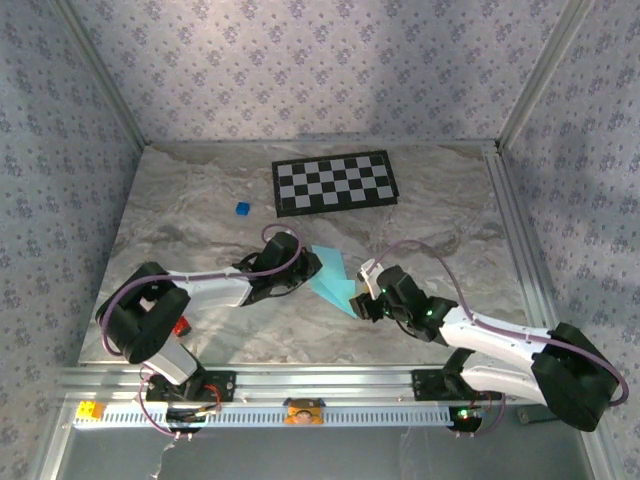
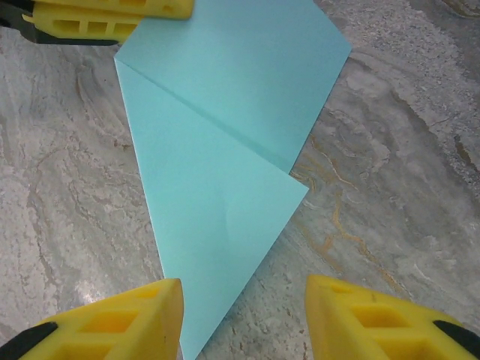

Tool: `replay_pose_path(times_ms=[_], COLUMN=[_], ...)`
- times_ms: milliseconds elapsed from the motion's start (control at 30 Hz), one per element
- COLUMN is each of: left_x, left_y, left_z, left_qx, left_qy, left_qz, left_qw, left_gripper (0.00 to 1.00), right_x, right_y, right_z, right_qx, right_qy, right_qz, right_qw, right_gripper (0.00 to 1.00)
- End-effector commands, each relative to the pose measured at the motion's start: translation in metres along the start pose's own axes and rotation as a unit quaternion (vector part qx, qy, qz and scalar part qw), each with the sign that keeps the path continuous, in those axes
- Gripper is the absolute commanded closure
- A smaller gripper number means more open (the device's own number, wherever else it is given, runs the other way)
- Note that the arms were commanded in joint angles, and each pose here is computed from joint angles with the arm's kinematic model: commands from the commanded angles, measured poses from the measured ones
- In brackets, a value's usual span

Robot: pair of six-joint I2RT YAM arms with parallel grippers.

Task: Fold a paper plane with a square sheet of paper (pick it up from the middle)
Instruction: Fourth fold the wing at the center of the table.

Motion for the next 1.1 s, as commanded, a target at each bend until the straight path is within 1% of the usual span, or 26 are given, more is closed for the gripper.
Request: replay_pose_path(times_ms=[0,133,267,500,700,800,967,1067], left_x=[-0.003,-0.005,-0.005,-0.004,-0.002,0.0,0.003,0.004], left_y=[-0.001,-0.003,-0.003,-0.003,-0.002,-0.002,-0.001,-0.001], left_z=[-0.009,-0.012,-0.014,-0.013,-0.012,-0.013,-0.012,-0.012], left_qx=[-0.007,-0.011,-0.011,-0.005,0.003,0.004,0.004,0.005], left_qy=[-0.001,-0.004,-0.007,-0.008,-0.009,-0.011,-0.012,-0.012], left_qz=[0.012,0.022,0.022,0.022,0.013,0.011,0.006,0.004], left_qw=[1.0,1.0,1.0,1.0,1.0,1.0,1.0,1.0], left_gripper=[0.86,0.85,0.87,0.92,0.94,0.94,0.94,0.94], right_x=[0.001,0.0,-0.004,-0.015,-0.027,-0.035,-0.043,-0.044], right_y=[0.002,0.001,0.001,0.004,0.011,0.013,0.012,0.009], right_z=[0.002,0.006,0.013,0.023,0.032,0.032,0.032,0.033], right_qx=[0.034,0.055,0.082,0.128,0.158,0.163,0.164,0.159], right_qy=[-0.009,-0.005,-0.01,-0.048,-0.052,-0.083,-0.099,-0.1], right_qz=[-0.015,-0.011,-0.007,0.007,0.016,0.032,0.041,0.047], right_qw=[0.999,0.998,0.997,0.991,0.986,0.983,0.981,0.981], right_gripper=[0.53,0.53,0.53,0.5,0.5,0.51,0.56,0.56])
Point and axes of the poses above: each hand's point on the last joint's axis, 136 mm out from that joint toward the fingers, its own x axis back along the fingers, its own z axis along the line the jaws close on, y = z × x, the point moved 9 cm from there along x, back along the fingers, and after that the axes turned 14 degrees about x, right-handed, at the moved point
